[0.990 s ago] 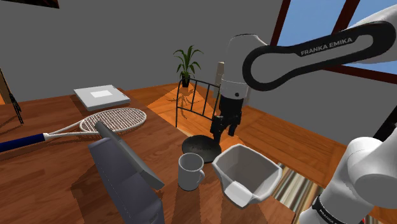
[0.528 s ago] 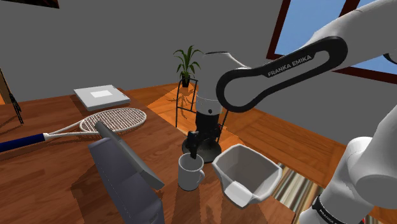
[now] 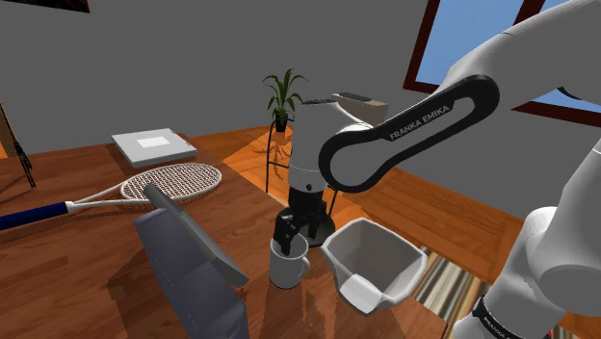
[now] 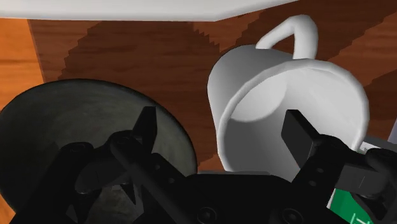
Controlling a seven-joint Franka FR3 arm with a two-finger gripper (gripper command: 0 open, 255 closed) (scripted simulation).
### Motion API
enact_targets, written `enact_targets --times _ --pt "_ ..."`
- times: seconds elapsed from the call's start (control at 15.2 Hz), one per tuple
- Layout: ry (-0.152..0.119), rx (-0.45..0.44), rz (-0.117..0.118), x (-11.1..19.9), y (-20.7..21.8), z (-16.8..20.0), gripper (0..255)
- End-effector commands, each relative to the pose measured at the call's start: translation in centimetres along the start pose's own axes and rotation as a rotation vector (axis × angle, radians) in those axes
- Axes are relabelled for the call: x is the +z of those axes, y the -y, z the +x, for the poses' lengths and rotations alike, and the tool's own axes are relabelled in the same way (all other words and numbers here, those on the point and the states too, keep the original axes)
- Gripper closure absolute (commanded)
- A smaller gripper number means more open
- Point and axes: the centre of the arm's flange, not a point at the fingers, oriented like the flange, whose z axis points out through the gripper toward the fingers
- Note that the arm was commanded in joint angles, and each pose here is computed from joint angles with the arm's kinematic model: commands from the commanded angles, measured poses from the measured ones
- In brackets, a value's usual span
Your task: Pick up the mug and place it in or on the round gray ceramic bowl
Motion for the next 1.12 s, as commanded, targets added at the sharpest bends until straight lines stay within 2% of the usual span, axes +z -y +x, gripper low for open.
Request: enact_targets --times 0.0,0.4,0.46,1.06 --pt "0.000 0.000 0.000 0.41 0.00 -0.07 0" --pt "0.000 0.000 0.000 0.41 0.00 -0.06 0" --pt "0.000 0.000 0.000 0.41 0.00 -0.06 255" --pt "0.000 0.000 0.000 0.41 0.00 -0.06 255"
